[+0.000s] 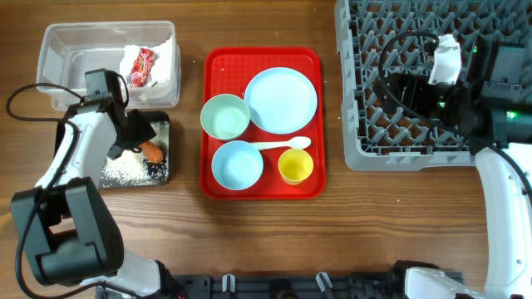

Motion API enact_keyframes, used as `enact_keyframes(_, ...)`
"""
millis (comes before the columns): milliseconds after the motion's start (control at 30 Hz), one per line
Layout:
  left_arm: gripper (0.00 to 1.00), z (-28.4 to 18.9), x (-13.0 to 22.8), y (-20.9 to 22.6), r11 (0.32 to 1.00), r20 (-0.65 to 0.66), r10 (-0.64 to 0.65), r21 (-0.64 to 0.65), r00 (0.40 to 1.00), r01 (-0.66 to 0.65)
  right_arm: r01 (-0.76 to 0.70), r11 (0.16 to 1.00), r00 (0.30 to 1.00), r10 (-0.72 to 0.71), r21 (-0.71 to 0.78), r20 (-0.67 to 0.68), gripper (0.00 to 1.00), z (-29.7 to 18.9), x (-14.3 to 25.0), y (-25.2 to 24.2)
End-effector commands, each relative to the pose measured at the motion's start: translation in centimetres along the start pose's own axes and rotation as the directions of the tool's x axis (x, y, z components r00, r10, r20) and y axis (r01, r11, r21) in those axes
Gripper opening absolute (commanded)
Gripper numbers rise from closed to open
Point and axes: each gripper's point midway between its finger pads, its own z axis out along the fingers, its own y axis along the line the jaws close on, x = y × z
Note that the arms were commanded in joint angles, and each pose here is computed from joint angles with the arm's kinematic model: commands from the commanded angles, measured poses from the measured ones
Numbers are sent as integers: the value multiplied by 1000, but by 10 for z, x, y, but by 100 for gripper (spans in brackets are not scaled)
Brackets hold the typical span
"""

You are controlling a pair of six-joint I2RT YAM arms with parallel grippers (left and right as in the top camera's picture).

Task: Sort waste into correct bins and load items into the dishwasher rack
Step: 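Carry the carrot to the black tray and release it, then reach the right gripper to the green bowl and grasp its rim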

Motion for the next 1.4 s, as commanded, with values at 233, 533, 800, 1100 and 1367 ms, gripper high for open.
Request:
enact_keyframes(233,75,-60,-13,-11,997,40,-12,81,999,9,40,981,993,-17,-188,119,99,12,-32,63)
enact_keyframes(533,100,-168,-22,-21,961,255,-92,275,962,19,129,979,984,-107,-158,144,97,91,-26,154)
enact_keyframes(800,100,-197,-19,-18,948,313,-139,318,939,34,188,965,979,-199,-181,-44,91,199,46,185)
enact_keyframes(1100,100,-191,-18,-18,950,295,-135,309,946,39,249,952,958,-269,-176,-101,80,234,68,186)
enact_keyframes(1367,100,-188,-14,-17,952,279,-132,302,951,43,191,968,961,-218,-165,-172,74,235,75,195)
